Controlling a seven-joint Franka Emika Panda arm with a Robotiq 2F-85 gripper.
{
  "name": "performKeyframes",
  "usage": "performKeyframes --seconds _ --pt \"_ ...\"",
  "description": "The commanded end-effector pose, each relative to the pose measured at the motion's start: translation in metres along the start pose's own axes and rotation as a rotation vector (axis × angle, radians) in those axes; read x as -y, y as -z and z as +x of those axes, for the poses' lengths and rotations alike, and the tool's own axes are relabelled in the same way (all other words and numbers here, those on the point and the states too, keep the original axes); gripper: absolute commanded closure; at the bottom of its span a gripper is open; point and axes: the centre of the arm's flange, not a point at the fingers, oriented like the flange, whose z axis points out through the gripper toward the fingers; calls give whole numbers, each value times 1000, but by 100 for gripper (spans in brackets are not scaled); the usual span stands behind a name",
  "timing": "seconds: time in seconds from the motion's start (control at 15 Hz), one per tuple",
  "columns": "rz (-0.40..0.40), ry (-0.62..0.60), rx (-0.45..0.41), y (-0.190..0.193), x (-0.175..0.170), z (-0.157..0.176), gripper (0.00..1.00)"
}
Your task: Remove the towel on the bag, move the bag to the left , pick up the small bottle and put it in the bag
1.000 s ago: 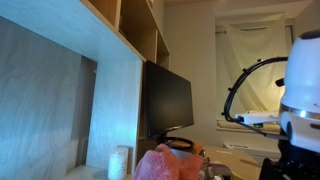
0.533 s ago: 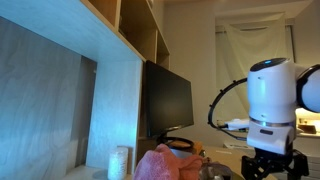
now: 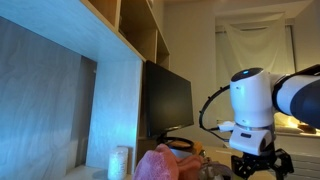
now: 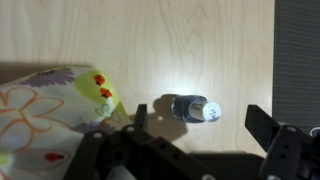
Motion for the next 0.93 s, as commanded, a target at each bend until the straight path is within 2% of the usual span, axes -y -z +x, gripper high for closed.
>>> performKeyframes --seconds 0.0,0.07,0.13,0.27,0.67,0.8,0.87 --pt "37 -36 -19 -14 -20 -7 0" --pt "43 -44 -21 -18 -22 -7 3" --pt "46 -47 -31 -21 -24 -7 26" --pt "57 -52 -34 -25 -27 -5 29" --pt "40 -75 -38 -16 -31 -6 76" --pt "29 -76 -36 -11 -30 -6 90" --pt "23 -77 -33 -8 -30 -6 92"
